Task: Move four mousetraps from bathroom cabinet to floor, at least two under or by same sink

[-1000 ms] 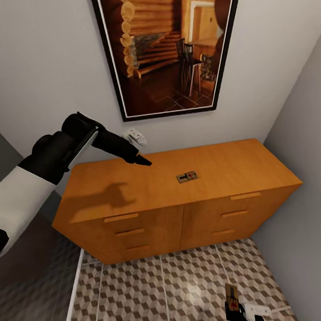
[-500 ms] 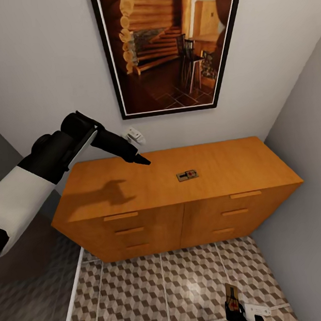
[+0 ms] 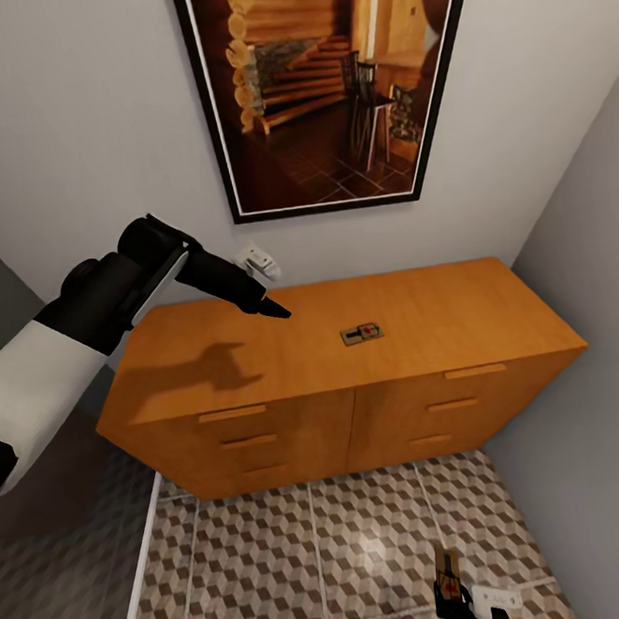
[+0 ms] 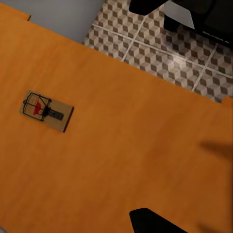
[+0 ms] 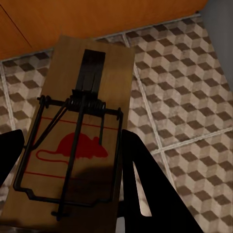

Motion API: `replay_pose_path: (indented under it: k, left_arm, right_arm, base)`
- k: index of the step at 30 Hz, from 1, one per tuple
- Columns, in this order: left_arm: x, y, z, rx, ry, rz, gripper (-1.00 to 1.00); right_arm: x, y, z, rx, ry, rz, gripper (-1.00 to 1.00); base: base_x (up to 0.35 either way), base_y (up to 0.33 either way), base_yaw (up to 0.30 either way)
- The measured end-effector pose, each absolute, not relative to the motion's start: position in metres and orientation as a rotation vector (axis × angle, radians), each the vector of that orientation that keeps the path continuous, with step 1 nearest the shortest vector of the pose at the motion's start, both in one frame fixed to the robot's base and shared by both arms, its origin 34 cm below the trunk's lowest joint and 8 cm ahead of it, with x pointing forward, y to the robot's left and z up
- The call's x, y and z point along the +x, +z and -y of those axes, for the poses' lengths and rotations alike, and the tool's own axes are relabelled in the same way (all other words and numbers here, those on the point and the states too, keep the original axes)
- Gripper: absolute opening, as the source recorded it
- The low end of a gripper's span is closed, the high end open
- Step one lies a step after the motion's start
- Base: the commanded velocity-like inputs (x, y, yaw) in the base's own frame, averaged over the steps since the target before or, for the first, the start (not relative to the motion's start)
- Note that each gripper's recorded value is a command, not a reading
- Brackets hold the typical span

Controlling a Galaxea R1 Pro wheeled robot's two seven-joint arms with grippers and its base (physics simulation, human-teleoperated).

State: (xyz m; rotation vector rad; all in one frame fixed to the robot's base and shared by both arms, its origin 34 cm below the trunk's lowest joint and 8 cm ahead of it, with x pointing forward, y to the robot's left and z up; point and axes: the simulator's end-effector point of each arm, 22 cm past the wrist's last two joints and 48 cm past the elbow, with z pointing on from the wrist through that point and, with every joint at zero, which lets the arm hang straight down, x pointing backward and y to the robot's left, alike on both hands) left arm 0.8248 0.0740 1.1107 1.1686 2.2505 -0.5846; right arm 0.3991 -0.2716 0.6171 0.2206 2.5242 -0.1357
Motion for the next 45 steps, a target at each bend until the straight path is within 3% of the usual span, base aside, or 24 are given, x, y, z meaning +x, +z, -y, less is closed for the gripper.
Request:
replay_pose_path:
  k: [34, 45]
  left_arm:
    - [0.824, 1.09, -0.07, 1.187, -0.603, -2.269, 1.0]
    - [0.824, 1.09, -0.069, 1.188, -0.604, -2.268, 1.0]
  right_arm:
    - [0.388, 0.609, 0.271, 0.22, -0.139, -2.552, -1.0]
    - [0.388, 0.609, 0.272, 0.22, -0.14, -2.551, -1.0]
  base:
    - [0.029, -0.018, 0.0]
    - [0.066, -0.237, 0.0]
